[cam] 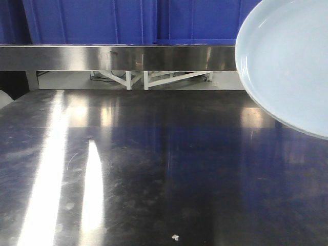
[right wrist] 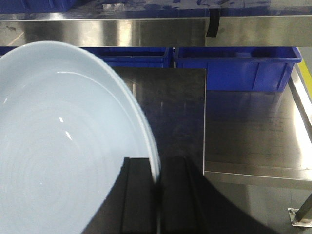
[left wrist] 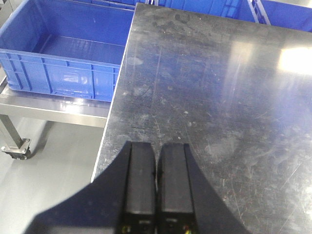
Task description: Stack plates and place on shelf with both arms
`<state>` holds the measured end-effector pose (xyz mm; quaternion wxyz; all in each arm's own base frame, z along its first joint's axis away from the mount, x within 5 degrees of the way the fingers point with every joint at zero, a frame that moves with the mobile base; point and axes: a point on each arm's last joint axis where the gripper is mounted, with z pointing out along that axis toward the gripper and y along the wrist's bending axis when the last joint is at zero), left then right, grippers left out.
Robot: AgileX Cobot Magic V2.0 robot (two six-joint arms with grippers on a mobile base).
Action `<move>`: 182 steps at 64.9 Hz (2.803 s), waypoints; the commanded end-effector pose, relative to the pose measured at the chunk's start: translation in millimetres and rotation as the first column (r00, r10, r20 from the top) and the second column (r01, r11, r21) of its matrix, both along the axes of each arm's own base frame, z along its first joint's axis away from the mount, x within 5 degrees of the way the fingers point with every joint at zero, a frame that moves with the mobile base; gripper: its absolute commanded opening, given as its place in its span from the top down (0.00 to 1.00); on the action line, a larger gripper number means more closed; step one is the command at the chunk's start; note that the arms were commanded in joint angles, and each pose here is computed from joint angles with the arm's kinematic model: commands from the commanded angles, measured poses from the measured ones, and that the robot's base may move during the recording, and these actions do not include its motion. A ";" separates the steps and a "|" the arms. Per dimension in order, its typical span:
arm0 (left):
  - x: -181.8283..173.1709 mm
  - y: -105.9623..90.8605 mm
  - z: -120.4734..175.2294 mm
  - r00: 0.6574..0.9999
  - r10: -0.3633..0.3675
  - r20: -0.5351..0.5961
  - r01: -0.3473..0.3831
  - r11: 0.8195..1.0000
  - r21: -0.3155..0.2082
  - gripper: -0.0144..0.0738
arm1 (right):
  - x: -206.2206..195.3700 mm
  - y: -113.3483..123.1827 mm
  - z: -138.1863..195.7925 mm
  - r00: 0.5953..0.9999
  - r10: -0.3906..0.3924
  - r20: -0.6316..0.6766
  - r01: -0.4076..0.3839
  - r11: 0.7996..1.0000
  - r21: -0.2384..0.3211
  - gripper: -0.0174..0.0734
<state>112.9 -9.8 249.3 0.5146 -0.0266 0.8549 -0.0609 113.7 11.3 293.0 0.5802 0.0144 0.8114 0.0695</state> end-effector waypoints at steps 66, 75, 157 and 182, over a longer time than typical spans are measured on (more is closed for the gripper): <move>4.0 0.0 16.4 0.994 0.008 0.109 -0.006 1.000 -0.019 0.73 | 2.0 -0.9 18.7 0.992 -0.009 0.129 0.008 1.000 0.005 0.78; 4.0 0.0 16.4 0.994 0.008 0.109 -0.006 1.000 -0.019 0.73 | 2.0 -0.9 18.7 0.992 -0.009 0.129 0.008 1.000 0.005 0.78; 4.0 0.0 16.4 0.994 0.008 0.109 -0.006 1.000 -0.019 0.73 | 2.0 -0.9 18.8 0.991 -0.009 0.130 0.008 1.000 0.005 0.78; 4.0 0.0 16.2 0.994 0.008 0.108 -0.006 1.000 -0.019 0.73 | 2.0 -0.9 18.8 0.991 -0.009 0.130 0.008 1.000 0.005 0.78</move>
